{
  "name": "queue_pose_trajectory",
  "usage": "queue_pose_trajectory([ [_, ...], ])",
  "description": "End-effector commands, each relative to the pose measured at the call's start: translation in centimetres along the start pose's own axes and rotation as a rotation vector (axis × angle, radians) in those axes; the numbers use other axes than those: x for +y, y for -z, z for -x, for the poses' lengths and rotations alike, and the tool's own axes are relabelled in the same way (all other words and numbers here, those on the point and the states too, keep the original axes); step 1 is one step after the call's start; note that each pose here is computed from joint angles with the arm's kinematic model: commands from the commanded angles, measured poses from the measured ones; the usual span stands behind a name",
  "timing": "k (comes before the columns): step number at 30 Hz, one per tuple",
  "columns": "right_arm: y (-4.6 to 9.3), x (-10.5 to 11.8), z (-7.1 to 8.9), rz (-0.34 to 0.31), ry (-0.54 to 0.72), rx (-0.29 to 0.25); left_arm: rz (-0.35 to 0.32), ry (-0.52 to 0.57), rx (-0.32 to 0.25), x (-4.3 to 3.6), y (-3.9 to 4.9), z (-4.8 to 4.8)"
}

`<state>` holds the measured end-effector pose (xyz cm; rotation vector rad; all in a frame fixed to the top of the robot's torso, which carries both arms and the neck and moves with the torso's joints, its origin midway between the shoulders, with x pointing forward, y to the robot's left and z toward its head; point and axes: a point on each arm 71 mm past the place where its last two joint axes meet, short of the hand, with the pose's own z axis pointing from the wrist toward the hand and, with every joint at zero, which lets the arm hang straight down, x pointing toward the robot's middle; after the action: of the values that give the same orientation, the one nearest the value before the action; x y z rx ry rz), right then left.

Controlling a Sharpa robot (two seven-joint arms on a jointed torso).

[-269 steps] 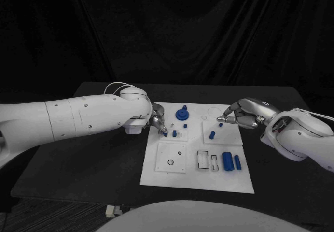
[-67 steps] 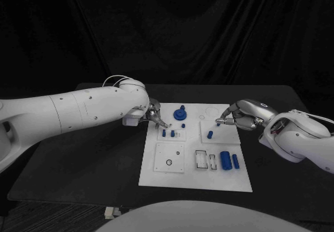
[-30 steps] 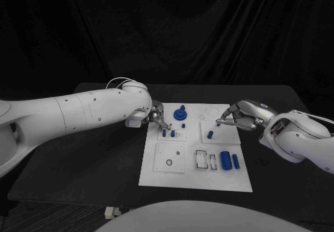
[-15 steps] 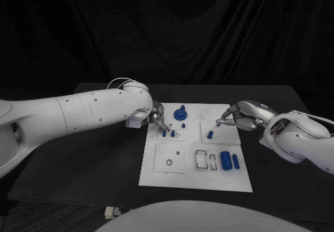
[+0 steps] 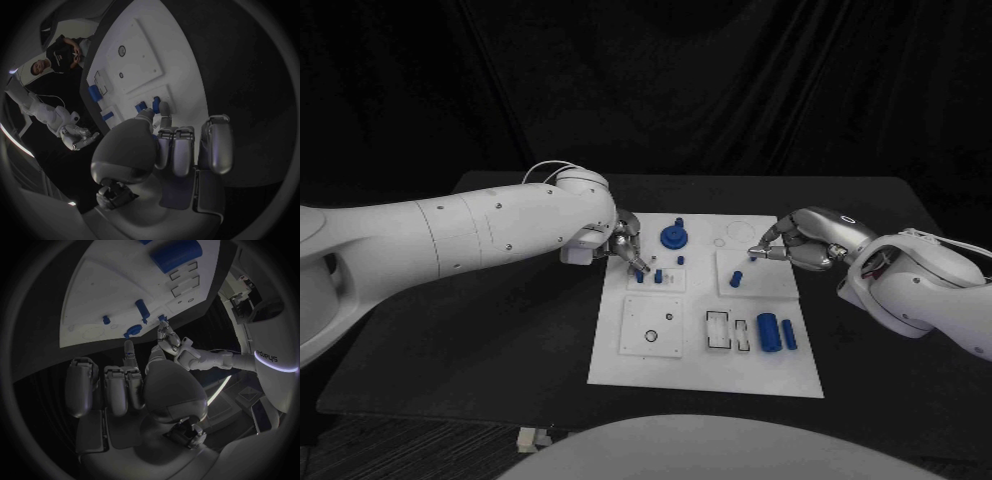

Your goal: Assemble the parts on the task board

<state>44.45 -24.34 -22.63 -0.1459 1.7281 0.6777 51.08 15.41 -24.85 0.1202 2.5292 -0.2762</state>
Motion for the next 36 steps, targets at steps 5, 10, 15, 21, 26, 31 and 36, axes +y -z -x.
queue_pose_trajectory([
  [5, 0.0, -0.07, -0.15, -0.01, 0.0, 0.006, -0.016, 0.001, 0.004, -0.24, -0.12, -0.21],
  [10, 0.01, -0.1, -0.16, -0.012, 0.0, 0.007, -0.02, 0.013, -0.008, -0.25, -0.12, -0.15],
  [15, 0.03, -0.13, -0.17, -0.014, 0.0, 0.009, -0.034, 0.093, 0.022, -0.29, -0.15, -0.35],
  [21, 0.07, -0.19, -0.16, -0.018, 0.0, 0.009, -0.04, 0.15, 0.039, -0.29, -0.1, -0.53],
  [26, 0.08, -0.23, -0.16, -0.021, 0.001, 0.01, -0.036, 0.17, 0.035, -0.15, 0.0, -0.61],
  [31, 0.05, -0.27, -0.18, -0.024, 0.001, 0.012, -0.03, 0.181, 0.029, 0.01, 0.07, -0.64],
  [36, 0.02, -0.35, -0.21, -0.028, 0.002, 0.013, -0.023, 0.192, 0.016, 0.18, 0.16, -0.63],
])
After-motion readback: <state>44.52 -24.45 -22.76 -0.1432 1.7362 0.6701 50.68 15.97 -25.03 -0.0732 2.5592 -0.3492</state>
